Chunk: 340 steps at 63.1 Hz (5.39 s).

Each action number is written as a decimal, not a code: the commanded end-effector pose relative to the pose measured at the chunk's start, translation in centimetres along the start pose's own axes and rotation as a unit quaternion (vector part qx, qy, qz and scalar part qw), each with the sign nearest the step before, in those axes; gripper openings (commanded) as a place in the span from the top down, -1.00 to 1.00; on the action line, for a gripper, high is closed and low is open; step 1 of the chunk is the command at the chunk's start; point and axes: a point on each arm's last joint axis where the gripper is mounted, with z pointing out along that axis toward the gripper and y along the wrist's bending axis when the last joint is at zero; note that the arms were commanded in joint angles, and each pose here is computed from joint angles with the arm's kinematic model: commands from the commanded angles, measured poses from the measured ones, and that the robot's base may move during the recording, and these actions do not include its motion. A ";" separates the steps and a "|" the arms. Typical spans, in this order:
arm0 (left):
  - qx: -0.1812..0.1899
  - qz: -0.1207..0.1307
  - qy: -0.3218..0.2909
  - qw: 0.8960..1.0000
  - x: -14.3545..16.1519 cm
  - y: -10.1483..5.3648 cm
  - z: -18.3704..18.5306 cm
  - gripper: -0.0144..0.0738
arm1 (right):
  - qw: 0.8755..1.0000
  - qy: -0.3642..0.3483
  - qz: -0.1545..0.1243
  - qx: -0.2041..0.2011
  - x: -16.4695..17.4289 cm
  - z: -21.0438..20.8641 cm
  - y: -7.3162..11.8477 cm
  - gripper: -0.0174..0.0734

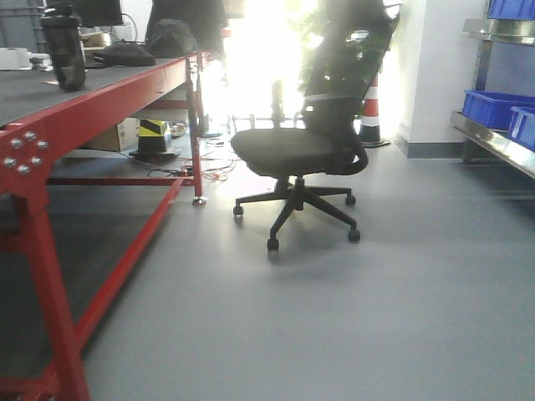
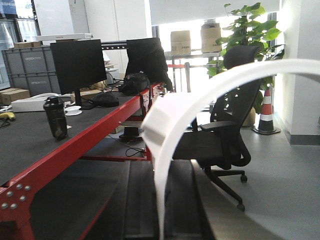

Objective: Grab PVC pipe and place in blue bin
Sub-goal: 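Drive the base past the red table toward the blue bin shelf, then approach the shelf and bring both held pipes over the blue bins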

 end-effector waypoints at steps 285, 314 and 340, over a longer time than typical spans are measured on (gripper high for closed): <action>0.000 -0.005 -0.021 1.000 -0.5 0.0 -0.1 0.92 | 1.000 -0.016 -0.002 -0.004 -0.5 -0.2 0.1 0.99; 0.000 -0.005 -0.021 1.000 -0.5 0.0 -0.1 0.92 | 1.000 -0.016 -0.002 -0.004 -0.5 -0.2 0.1 0.99; 0.000 -0.005 -0.021 1.000 -0.5 0.0 -0.1 0.92 | 1.000 -0.016 -0.002 -0.004 -0.5 -0.2 0.1 0.99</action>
